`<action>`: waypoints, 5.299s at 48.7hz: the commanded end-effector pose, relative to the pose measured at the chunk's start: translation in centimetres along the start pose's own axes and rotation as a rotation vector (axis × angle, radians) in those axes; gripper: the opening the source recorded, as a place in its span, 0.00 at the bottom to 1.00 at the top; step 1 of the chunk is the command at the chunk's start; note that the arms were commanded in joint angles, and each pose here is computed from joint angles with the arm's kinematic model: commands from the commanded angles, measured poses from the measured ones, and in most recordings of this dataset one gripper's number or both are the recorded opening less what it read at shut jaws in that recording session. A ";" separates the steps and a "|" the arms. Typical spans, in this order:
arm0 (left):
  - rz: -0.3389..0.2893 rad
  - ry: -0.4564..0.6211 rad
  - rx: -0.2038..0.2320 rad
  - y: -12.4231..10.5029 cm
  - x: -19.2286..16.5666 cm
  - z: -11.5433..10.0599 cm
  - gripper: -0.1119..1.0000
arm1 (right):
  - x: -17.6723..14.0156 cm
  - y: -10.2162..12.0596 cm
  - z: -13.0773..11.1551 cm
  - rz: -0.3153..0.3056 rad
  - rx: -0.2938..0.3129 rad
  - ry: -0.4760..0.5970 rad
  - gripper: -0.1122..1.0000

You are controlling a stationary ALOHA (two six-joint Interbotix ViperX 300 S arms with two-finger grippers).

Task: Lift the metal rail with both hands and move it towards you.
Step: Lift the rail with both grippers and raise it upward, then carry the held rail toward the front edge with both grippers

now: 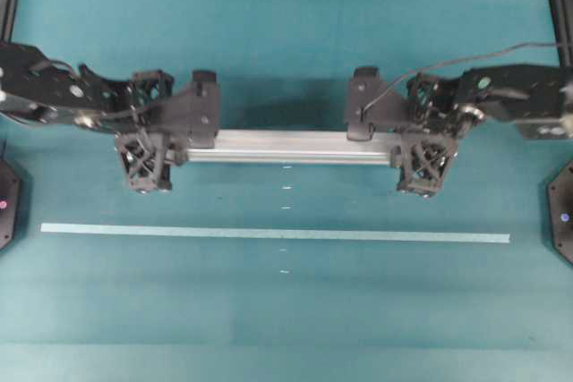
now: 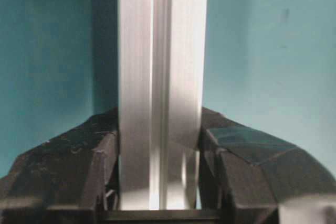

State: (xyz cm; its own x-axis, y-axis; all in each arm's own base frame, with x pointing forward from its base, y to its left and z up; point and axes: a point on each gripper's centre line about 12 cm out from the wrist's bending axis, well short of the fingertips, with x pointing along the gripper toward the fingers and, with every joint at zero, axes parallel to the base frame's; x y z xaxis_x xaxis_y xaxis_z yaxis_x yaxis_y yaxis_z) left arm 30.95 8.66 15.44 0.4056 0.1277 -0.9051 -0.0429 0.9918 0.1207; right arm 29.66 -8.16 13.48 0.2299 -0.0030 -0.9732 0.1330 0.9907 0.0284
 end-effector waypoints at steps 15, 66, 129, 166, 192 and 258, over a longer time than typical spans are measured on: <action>-0.004 -0.100 0.020 -0.9 -11.4 5.1 0.38 | -12.3 1.2 2.8 0.032 0.007 -0.029 0.48; -0.061 -0.156 0.123 -3.4 -27.3 12.7 0.38 | -28.0 6.0 5.4 0.076 0.095 -0.078 0.48; -0.085 -0.032 0.014 -5.7 -12.6 7.9 0.38 | -13.4 7.1 2.3 0.080 0.099 0.008 0.48; -0.094 0.047 -0.046 -7.0 -3.4 3.6 0.38 | -3.0 8.0 0.1 0.070 0.088 0.002 0.48; -0.098 0.048 -0.060 -7.6 0.9 1.8 0.38 | -0.1 7.9 -0.5 0.059 0.090 0.005 0.48; -0.119 0.022 -0.141 -9.4 2.4 1.2 0.38 | 3.5 8.8 -0.8 0.058 0.068 -0.014 0.48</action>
State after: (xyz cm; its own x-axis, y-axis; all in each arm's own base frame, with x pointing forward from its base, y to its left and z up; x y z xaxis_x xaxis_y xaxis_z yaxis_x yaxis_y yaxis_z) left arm 32.80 -0.09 12.01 0.3646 0.0144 -0.9311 -0.0855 0.9962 -0.0181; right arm 30.26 0.65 10.36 0.2312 0.0517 -0.9715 0.1637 0.9823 0.0912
